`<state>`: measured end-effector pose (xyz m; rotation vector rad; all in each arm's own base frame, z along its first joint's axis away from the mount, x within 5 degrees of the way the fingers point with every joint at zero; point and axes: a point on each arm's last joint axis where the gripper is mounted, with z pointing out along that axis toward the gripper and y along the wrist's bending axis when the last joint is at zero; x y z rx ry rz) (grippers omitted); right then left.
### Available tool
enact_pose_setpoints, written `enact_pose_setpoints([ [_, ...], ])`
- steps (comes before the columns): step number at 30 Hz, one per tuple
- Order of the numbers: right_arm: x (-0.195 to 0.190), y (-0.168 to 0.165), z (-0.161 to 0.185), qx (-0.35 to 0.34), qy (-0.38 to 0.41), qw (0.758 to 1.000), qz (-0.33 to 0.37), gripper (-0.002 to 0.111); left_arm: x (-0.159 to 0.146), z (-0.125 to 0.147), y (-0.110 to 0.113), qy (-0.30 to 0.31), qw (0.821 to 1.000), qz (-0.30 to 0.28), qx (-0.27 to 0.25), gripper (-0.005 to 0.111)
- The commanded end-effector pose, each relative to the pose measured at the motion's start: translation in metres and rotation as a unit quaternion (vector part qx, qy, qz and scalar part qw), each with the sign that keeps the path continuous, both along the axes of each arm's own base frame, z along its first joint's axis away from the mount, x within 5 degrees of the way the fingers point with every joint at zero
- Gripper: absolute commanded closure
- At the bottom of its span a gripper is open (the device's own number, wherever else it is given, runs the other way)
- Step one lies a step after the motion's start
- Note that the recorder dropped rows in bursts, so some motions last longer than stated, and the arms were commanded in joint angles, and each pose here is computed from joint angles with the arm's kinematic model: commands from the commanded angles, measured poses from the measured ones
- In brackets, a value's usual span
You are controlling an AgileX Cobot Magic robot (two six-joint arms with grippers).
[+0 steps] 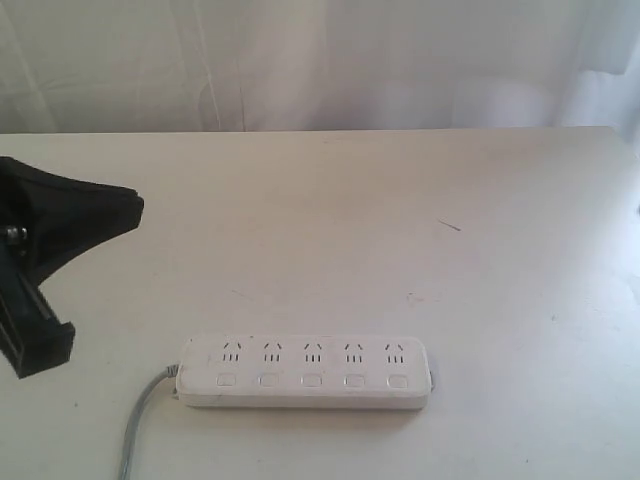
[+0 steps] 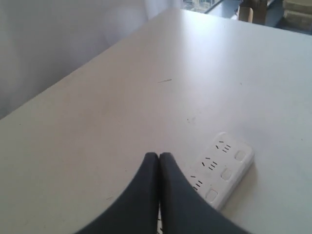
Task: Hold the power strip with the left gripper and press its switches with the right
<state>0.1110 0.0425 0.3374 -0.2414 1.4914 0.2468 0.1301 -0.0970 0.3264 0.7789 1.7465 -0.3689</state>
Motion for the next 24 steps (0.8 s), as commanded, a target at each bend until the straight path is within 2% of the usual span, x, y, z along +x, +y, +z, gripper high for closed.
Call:
enact_pose_setpoints([
  [1,-0.031,-0.030,0.017,0.043,-0.077,0.994,-0.062,0.108,-0.001,-0.014,0.005,-0.014,0.999,0.028,-0.038,0.107],
  [10,-0.083,-0.058,0.029,0.078,-0.185,0.966,-0.162,0.108,-0.010,-0.054,0.004,-0.038,0.998,0.026,-0.048,0.107],
  [17,-0.099,-0.062,0.030,0.088,-0.216,0.957,-0.171,0.108,-0.014,-0.084,0.012,-0.040,0.997,0.050,-0.050,0.107],
  [24,-0.100,-0.062,0.030,0.089,-0.219,0.957,-0.170,0.108,-0.017,-0.095,0.015,-0.029,0.997,0.054,-0.045,0.107],
])
